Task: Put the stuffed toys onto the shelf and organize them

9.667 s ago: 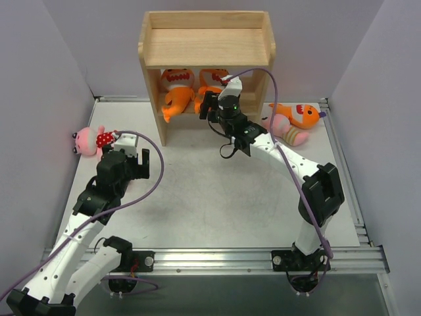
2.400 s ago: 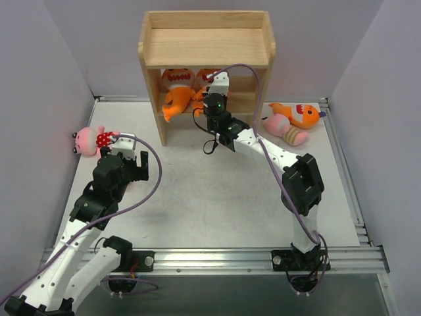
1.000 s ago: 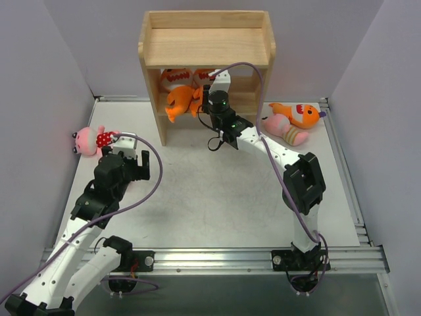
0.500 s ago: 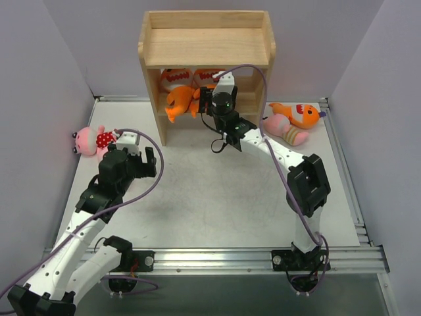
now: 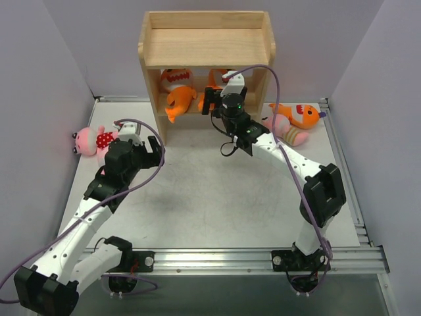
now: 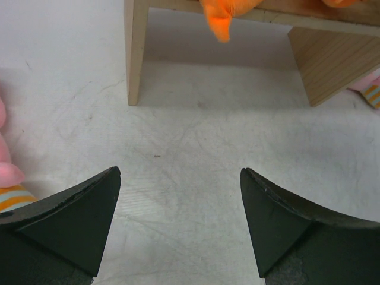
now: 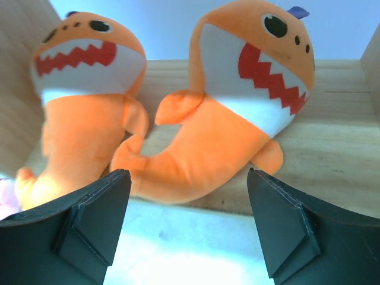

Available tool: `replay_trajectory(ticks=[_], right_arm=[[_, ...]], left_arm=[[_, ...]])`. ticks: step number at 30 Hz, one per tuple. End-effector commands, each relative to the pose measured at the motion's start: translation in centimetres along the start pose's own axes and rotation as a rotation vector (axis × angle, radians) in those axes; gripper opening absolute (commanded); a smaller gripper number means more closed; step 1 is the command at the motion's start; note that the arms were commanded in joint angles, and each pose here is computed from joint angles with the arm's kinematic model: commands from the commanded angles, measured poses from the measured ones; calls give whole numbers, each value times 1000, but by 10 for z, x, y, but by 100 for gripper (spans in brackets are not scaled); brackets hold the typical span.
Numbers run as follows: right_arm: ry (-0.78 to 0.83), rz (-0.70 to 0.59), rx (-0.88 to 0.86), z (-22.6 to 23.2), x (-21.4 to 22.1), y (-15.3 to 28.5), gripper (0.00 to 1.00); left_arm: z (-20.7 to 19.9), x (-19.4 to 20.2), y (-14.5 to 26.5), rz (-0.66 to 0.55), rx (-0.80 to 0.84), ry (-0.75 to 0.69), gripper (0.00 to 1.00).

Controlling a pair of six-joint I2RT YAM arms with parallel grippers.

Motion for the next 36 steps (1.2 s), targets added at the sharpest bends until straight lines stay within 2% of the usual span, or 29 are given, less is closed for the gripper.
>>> replay_trajectory(ticks=[1, 10, 22, 26, 34, 36], right_arm=[[-57, -71, -49, -2, -38, 28, 81], [-122, -99, -68, -30, -57, 78, 80], [-121, -127, -32, -60, -73, 134, 80], [-119, -127, -27, -64, -75, 143, 81], [-103, -119, -17, -69, -75, 150, 80], [-102, -121, -12, -70, -75, 150, 81]], left_arm=[[-14, -40, -9, -165, 68, 127, 90], [-20, -61, -52, -256, 115, 299, 84], [-27, -67, -103, -243, 137, 358, 76], [-26, -63, -116, -236, 104, 359, 66], [-28, -59, -135, -217, 110, 363, 57], [-28, -59, -137, -218, 111, 363, 52]])
Point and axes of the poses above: each gripper's point midway between its finger pads, its own y axis back along the fingers, its own z axis along the line the jaws close on, x = y × z, the point moved 10 cm from there along y, back along the fingers, and after that the axes turned 5 degrees about -y, right-handed, at the moved point
